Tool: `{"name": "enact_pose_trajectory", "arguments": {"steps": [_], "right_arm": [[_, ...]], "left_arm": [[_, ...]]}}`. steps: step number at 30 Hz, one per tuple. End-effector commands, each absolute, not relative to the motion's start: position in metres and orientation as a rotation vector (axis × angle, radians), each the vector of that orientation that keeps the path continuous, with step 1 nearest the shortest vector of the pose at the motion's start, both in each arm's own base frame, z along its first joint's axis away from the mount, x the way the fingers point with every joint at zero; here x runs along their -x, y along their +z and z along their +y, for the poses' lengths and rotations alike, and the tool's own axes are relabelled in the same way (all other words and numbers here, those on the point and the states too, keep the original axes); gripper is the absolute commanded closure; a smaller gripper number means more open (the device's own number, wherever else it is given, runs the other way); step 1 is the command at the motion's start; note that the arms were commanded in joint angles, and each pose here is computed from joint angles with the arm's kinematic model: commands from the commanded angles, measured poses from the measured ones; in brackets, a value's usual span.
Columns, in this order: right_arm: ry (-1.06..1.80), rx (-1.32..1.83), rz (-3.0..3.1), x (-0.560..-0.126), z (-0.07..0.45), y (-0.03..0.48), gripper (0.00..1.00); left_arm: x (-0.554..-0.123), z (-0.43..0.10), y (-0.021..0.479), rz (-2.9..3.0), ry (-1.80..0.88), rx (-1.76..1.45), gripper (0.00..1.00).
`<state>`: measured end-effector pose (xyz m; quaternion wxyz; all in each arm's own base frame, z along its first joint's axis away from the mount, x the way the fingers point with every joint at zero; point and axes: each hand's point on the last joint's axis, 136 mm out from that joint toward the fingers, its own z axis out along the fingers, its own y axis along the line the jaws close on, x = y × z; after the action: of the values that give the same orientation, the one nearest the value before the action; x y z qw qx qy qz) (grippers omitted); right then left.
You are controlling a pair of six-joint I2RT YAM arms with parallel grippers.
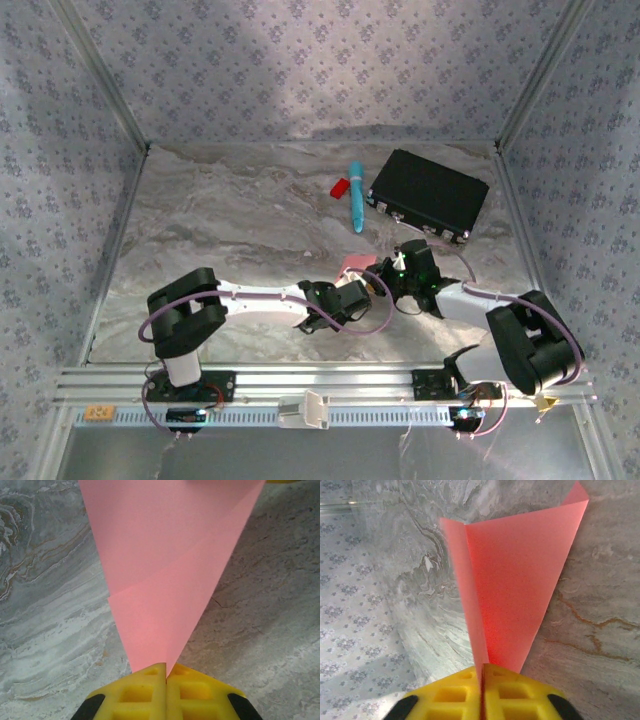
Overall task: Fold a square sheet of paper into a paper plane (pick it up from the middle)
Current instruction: Fold the wing for the fifth time at the center of the table.
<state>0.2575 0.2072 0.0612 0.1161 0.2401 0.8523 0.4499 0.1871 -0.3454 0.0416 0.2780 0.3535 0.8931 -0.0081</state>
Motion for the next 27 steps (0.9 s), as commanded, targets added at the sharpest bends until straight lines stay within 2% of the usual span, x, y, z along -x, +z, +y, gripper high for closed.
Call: {"name": "enact_pose_trajectory", "arguments": {"steps": [1,5,10,20,27], "right_arm": [[1.246,-0.682,2.506,-0.256,0.199,0.064,0.82],[1.112,-0.688,2.53,-0.253,0.178,0.065,0.67],[1.052,-0.72,2.495,-0.249,0.159,0.072,0.59],[1.064,-0.731,2.475,-0.246,0.155,0.072,0.58],[1.093,-0.666,2.464,-0.247,0.161,0.075,0.6]], "left_arm": [[-0.19,-0.349,0.042,2.423,-0.054,-0.914,0.99],[-0.192,-0.347,0.039,2.485,-0.181,-0.839,0.99],[-0.193,-0.348,0.039,2.536,-0.337,-0.788,0.98],[-0.192,-0.354,0.035,2.593,-0.472,-0.758,0.97],[-0.192,-0.361,0.037,2.647,-0.725,-0.698,0.98]]}}
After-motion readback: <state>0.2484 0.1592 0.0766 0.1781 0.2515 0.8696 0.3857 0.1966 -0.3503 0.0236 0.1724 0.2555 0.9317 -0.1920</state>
